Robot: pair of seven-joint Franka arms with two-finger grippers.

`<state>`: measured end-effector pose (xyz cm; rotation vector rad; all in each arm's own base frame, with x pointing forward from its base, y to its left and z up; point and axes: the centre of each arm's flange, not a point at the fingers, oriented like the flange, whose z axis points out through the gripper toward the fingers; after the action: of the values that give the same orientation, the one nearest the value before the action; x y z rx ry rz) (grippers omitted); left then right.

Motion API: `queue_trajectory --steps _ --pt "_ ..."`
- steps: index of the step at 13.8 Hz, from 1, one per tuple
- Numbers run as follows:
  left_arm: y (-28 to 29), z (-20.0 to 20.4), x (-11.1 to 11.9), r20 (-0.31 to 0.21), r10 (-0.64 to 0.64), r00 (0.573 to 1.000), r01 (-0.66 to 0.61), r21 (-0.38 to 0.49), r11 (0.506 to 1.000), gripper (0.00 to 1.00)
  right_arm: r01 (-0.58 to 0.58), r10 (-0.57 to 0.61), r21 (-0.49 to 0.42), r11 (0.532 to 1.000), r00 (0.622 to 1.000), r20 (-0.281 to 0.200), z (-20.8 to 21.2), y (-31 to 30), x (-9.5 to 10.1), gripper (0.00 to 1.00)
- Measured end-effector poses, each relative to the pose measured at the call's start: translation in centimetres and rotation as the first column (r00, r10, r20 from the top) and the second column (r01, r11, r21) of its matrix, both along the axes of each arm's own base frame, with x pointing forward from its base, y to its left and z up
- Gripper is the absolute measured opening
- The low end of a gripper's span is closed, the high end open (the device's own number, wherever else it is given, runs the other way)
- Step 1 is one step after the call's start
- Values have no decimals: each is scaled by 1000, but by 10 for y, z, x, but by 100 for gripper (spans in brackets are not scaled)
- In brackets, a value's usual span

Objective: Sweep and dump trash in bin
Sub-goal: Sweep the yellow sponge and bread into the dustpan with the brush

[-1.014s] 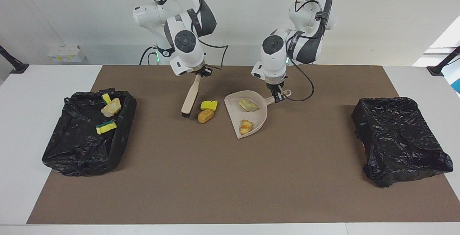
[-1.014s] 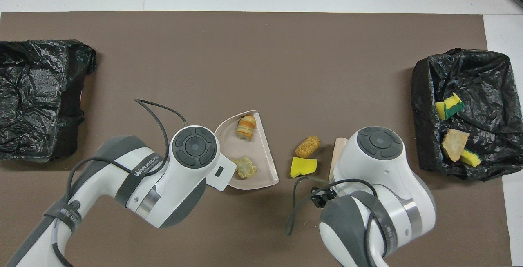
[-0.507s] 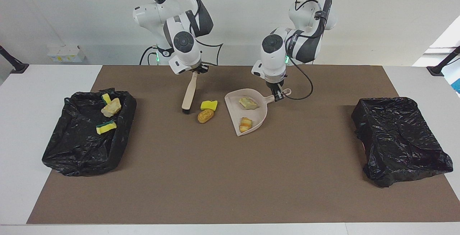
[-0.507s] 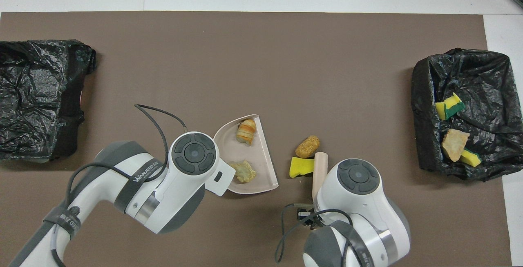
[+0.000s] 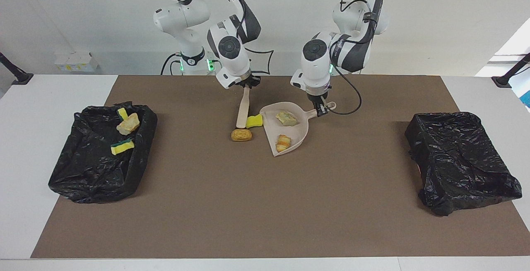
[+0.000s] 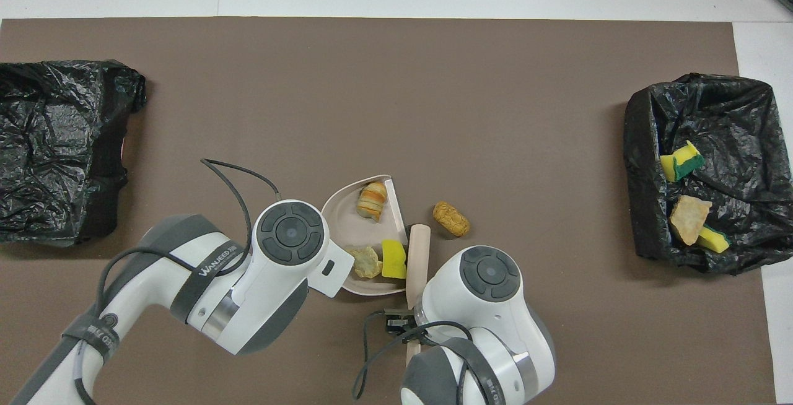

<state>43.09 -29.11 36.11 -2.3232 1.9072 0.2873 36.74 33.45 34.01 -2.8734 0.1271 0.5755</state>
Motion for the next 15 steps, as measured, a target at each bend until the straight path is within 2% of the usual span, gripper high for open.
queue_trajectory --steps 2,4,7,12,15 --pt "1 0 1 0 2 1000 -2 0 1000 32 -24 25 22 999 1000 -11 7 7 4 26" --pt "1 0 1 1 3 1000 -3 -1 1000 32 -64 64 9 998 996 -57 17 3 6 26" --pt "4 -1 3 6 8 1000 -8 -5 1000 32 -155 146 -121 981 986 -80 36 -30 18 26" --pt "7 -2 6 21 55 998 -55 -10 998 32 -249 240 -309 918 968 -67 42 -64 24 26" --pt "7 -2 6 24 64 998 -64 -11 998 32 -212 210 -344 915 977 -45 33 -92 37 26"
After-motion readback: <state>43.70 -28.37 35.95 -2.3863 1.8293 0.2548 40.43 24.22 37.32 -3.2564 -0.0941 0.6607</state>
